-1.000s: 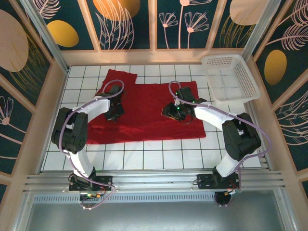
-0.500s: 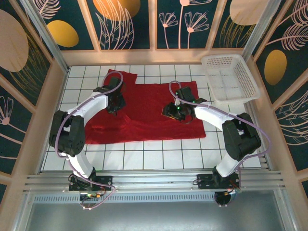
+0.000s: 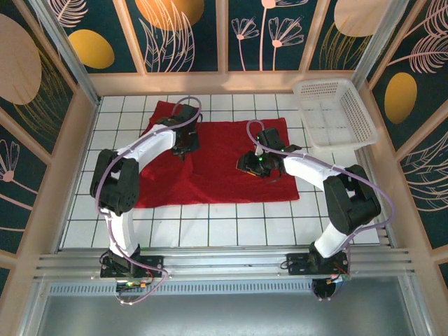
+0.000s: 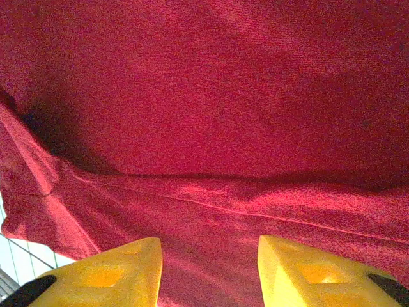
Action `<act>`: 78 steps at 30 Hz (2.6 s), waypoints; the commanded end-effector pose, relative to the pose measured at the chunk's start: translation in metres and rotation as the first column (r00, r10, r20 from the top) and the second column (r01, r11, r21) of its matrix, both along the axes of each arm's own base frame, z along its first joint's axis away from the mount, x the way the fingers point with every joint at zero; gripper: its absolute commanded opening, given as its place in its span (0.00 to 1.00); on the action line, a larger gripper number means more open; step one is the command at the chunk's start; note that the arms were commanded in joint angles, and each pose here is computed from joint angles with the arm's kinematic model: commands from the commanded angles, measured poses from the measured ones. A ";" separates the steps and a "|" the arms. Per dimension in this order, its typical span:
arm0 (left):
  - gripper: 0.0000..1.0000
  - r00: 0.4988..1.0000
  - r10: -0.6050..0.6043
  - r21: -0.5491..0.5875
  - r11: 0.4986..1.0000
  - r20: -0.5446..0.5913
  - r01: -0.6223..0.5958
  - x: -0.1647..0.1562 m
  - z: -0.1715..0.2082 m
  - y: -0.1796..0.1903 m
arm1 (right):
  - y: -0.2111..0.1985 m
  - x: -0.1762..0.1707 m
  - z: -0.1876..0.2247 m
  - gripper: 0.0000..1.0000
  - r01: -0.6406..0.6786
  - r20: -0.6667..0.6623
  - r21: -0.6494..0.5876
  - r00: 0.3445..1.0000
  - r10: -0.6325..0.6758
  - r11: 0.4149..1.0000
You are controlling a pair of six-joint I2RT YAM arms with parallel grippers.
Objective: Fold and stack the t-shirts
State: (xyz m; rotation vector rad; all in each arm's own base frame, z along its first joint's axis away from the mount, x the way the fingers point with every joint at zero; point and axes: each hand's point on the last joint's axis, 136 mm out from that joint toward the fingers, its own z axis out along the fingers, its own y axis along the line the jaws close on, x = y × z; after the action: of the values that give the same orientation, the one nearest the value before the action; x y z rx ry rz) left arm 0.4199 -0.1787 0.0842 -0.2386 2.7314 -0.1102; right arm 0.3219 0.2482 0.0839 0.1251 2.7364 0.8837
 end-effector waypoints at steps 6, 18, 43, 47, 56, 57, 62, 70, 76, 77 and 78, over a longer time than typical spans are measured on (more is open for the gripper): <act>0.00 0.991 -0.128 0.070 0.989 -0.030 0.129 -0.006 -0.017 -0.018 | 0.000 0.002 0.010 0.44 0.008 0.017 0.034 1.000 -0.009 0.999; 0.45 0.999 0.036 0.122 0.992 0.029 -0.039 -0.002 0.005 0.028 | 0.001 0.000 0.008 0.45 -0.002 0.008 0.036 1.000 0.002 0.999; 0.44 0.932 0.323 -0.208 0.912 -0.166 -0.353 -0.018 -0.064 0.151 | 0.026 0.001 0.020 0.51 -0.089 0.018 0.122 0.996 0.087 0.989; 0.40 0.934 0.316 -0.221 0.911 -0.167 -0.348 -0.018 -0.064 0.148 | 0.027 0.003 0.019 0.51 -0.089 0.017 0.121 0.996 0.087 0.989; 0.28 0.944 0.308 -0.308 0.893 -0.116 -0.329 -0.004 -0.042 0.138 | 0.026 0.003 0.016 0.51 -0.083 0.010 0.119 0.997 0.083 0.989; 0.28 0.946 0.307 -0.311 0.893 -0.106 -0.325 -0.003 -0.039 0.138 | 0.027 0.002 0.015 0.51 -0.084 0.009 0.118 0.996 0.084 0.989; 0.28 0.953 0.296 -0.322 0.899 -0.056 -0.298 0.004 -0.026 0.138 | 0.026 0.001 0.014 0.51 -0.081 0.008 0.115 0.997 0.081 0.990; 0.20 0.955 0.289 -0.332 0.909 0.068 -0.252 0.010 0.003 0.141 | 0.024 0.000 0.013 0.51 -0.079 0.006 0.111 0.997 0.079 0.991; 0.22 0.945 0.326 -0.185 0.930 0.015 -0.318 -0.002 -0.015 0.164 | 0.024 -0.001 0.013 0.50 -0.078 0.004 0.112 0.997 0.078 0.991; 0.23 0.945 0.328 -0.172 0.931 0.007 -0.322 -0.004 -0.018 0.165 | 0.024 -0.001 0.014 0.50 -0.078 0.005 0.112 0.997 0.078 0.991; 0.24 0.944 0.329 -0.168 0.931 -0.003 -0.325 -0.004 -0.022 0.166 | 0.024 -0.001 0.013 0.50 -0.078 0.004 0.112 0.997 0.078 0.991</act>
State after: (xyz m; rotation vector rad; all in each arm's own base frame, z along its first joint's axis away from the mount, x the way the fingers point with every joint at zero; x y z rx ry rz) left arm 0.4262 -0.0280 0.0740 -0.7224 2.5701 -0.3784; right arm 0.3194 0.2668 0.0922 0.0613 2.7256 1.0359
